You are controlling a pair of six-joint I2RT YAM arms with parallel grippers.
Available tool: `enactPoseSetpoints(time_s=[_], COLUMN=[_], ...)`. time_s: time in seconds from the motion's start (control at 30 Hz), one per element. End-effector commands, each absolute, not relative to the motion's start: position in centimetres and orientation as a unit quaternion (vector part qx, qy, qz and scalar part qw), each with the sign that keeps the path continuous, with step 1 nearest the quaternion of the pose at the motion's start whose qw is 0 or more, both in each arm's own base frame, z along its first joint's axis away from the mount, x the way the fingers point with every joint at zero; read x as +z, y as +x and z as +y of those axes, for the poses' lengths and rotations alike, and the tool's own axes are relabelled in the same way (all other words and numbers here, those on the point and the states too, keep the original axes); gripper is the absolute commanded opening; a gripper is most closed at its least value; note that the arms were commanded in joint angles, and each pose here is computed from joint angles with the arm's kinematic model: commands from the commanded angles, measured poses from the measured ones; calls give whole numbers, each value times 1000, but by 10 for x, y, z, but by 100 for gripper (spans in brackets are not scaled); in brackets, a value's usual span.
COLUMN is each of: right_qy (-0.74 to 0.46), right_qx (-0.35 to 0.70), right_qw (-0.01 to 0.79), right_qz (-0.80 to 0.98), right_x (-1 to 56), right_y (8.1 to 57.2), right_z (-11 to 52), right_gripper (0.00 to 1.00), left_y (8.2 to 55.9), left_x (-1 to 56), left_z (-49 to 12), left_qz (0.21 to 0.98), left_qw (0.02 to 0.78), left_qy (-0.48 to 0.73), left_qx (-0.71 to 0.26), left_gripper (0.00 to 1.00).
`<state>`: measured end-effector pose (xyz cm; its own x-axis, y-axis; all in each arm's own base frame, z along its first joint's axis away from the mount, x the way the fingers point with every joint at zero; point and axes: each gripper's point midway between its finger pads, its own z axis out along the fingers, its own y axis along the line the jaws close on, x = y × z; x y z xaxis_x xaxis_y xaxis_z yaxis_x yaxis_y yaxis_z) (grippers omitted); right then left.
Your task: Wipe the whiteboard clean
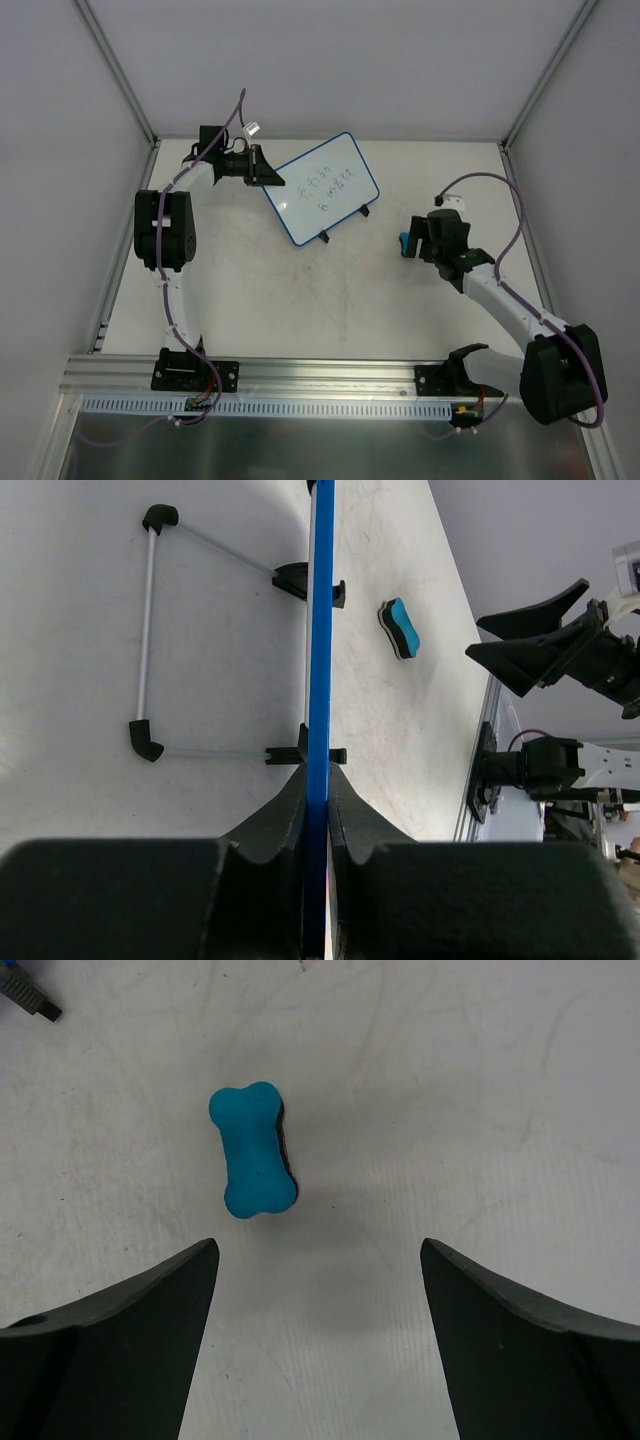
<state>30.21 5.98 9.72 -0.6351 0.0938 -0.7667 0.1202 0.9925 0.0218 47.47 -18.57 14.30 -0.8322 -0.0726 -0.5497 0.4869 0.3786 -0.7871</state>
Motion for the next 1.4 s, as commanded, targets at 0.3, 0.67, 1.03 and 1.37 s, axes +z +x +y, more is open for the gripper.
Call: enactPoseSetpoints(time_s=[0.3,0.67,1.03,1.37], right_qy=[-13,-36,-38,-41], right_qx=[14,25,40,29], right_qw=[356,326,278,248], right_qz=[934,944,959,967], right_x=[85,69,50,43], right_y=[331,341,354,362], right_z=[90,95,97,98], right_gripper=[71,66,61,54], left_y=[479,477,475,474], left_x=[150,146,148,150], left_z=[-181,-183,-185,-186], left_qz=[787,787,786,785], left_qw=[290,285,289,292], left_qy=[151,151,159,163], left_qx=[-524,-526,-523,-522], left_gripper=[2,0,0,0])
